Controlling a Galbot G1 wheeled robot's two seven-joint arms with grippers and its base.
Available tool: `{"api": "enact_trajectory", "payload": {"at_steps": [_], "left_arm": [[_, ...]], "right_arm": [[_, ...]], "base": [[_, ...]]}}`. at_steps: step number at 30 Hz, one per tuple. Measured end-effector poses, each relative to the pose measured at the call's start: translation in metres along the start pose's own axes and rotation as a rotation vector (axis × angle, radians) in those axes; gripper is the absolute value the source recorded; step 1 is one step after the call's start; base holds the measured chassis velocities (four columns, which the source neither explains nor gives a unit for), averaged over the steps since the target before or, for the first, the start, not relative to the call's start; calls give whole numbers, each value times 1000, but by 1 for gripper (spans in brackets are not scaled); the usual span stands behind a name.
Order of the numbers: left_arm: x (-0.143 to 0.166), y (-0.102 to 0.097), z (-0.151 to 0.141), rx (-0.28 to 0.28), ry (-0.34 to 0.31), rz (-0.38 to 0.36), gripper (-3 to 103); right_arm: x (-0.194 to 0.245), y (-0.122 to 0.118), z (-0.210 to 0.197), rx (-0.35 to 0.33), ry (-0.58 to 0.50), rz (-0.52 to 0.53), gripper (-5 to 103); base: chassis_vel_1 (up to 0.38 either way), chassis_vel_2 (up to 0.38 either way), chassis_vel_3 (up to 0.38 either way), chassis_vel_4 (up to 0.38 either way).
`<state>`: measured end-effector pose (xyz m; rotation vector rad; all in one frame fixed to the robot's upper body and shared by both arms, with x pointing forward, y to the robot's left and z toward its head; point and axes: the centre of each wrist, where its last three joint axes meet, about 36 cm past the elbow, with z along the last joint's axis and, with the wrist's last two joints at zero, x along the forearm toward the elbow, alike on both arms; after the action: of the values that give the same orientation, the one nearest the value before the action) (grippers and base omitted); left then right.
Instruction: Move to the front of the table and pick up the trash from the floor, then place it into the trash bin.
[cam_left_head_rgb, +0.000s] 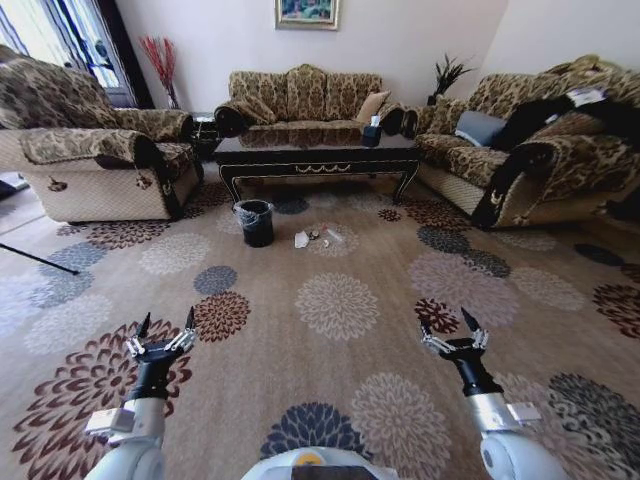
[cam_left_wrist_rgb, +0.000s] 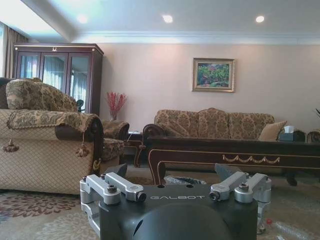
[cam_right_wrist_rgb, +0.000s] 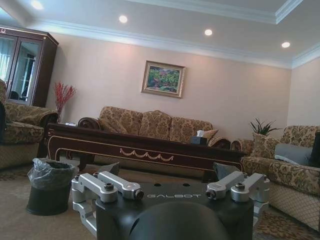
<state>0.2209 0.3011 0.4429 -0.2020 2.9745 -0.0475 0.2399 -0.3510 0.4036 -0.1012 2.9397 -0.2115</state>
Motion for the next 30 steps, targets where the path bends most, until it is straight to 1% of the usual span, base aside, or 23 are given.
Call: {"api": "enact_trajectory", "payload": {"at_steps": [7, 11, 14, 30], "left_arm": [[2, 0, 0, -2, 3, -3, 100], [0, 1, -8, 1, -14, -14, 99], [0, 2, -10, 1, -19, -16, 99], [5, 4, -6, -5, -2, -27, 99]], "right_arm": [[1, 1, 5, -4, 0, -6, 100], [1, 2, 6, -10, -1, -8, 100], [1, 2, 5, -12, -4, -7, 100], [-1, 5, 10, -24, 3, -11, 100]], "base": [[-246, 219, 254, -222], [-326, 295, 325, -286], [-357, 350, 344, -338], [-353, 354, 353, -358]]}}
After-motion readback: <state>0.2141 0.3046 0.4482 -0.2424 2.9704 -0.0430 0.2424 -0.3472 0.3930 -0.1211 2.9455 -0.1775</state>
